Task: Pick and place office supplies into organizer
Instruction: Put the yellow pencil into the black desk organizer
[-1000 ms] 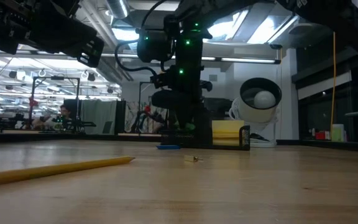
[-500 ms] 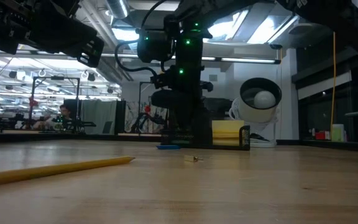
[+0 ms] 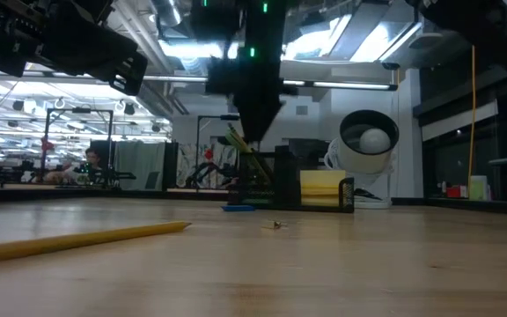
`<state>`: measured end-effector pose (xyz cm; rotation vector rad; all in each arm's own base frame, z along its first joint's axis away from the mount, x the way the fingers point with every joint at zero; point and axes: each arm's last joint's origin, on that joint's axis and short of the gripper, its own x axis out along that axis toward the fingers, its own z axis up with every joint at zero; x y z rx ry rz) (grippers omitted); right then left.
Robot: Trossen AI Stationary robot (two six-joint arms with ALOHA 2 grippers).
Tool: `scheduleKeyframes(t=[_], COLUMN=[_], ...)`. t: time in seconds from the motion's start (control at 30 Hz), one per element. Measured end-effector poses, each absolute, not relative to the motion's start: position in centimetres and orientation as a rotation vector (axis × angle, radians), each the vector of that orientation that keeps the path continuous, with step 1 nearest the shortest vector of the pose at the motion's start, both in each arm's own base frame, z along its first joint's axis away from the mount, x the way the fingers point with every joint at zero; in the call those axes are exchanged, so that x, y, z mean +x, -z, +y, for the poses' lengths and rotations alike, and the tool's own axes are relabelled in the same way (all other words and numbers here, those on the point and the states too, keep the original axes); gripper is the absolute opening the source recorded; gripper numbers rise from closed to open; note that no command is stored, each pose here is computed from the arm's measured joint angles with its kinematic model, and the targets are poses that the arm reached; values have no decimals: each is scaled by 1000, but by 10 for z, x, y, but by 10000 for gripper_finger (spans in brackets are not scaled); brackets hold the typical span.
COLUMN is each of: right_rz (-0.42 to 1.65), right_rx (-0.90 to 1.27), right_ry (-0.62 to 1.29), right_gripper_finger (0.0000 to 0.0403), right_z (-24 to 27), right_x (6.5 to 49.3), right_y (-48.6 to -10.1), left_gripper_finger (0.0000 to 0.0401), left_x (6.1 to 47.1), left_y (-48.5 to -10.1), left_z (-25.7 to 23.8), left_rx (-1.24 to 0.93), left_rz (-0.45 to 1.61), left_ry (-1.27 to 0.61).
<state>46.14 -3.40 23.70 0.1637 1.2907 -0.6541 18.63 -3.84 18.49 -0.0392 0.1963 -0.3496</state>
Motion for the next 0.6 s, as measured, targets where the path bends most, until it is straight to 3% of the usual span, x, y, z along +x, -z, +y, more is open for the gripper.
scheduleKeyframes(t=[0.17, 0.33, 0.6], right_rz=[1236, 1209, 1208], right_rx=[22, -24, -9], right_ry=[647, 607, 596], right_gripper_finger=[63, 9, 6], right_z=[-1, 28, 69], right_x=[458, 450, 444], right_y=[-275, -285, -270], left_gripper_finger=[6, 6, 6], left_x=[186, 186, 186], left_y=[-185, -185, -183], left_z=[-38, -38, -38], left_rx=[-39, -39, -39], left_rz=[196, 197, 216], left_ry=[349, 349, 348])
